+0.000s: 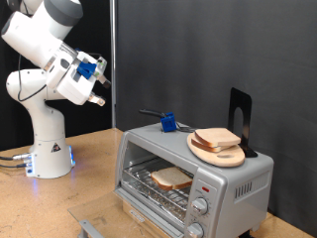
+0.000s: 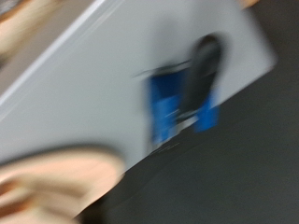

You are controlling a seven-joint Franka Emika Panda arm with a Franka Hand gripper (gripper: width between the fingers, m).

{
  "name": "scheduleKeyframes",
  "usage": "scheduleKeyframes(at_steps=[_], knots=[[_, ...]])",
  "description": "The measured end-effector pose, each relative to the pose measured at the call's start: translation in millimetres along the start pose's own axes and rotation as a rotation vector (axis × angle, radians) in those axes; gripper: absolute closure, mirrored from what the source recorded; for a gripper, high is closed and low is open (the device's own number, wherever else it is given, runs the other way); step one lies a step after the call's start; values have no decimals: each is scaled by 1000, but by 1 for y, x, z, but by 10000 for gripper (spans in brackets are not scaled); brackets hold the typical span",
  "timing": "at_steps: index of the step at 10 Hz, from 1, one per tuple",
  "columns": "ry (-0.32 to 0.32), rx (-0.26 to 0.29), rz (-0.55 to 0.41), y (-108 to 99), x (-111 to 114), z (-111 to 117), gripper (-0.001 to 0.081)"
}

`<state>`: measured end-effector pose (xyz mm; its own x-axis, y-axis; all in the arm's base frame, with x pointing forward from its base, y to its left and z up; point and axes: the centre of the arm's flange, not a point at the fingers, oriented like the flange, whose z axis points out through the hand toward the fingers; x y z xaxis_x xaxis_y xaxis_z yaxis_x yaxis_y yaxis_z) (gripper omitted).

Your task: Make a piece of toast with the oven

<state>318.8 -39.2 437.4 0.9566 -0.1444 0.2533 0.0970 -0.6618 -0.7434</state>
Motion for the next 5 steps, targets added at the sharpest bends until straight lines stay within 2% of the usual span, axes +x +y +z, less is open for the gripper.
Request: scheduleKeyframes(at_steps=[1, 3, 4, 5], knots=[[-84, 34, 92, 6, -6, 0, 6], [-191, 101, 308, 36, -17, -9, 6], [-240, 139, 398, 47, -15, -12, 6], [-222, 126, 361, 47, -13, -12, 6]])
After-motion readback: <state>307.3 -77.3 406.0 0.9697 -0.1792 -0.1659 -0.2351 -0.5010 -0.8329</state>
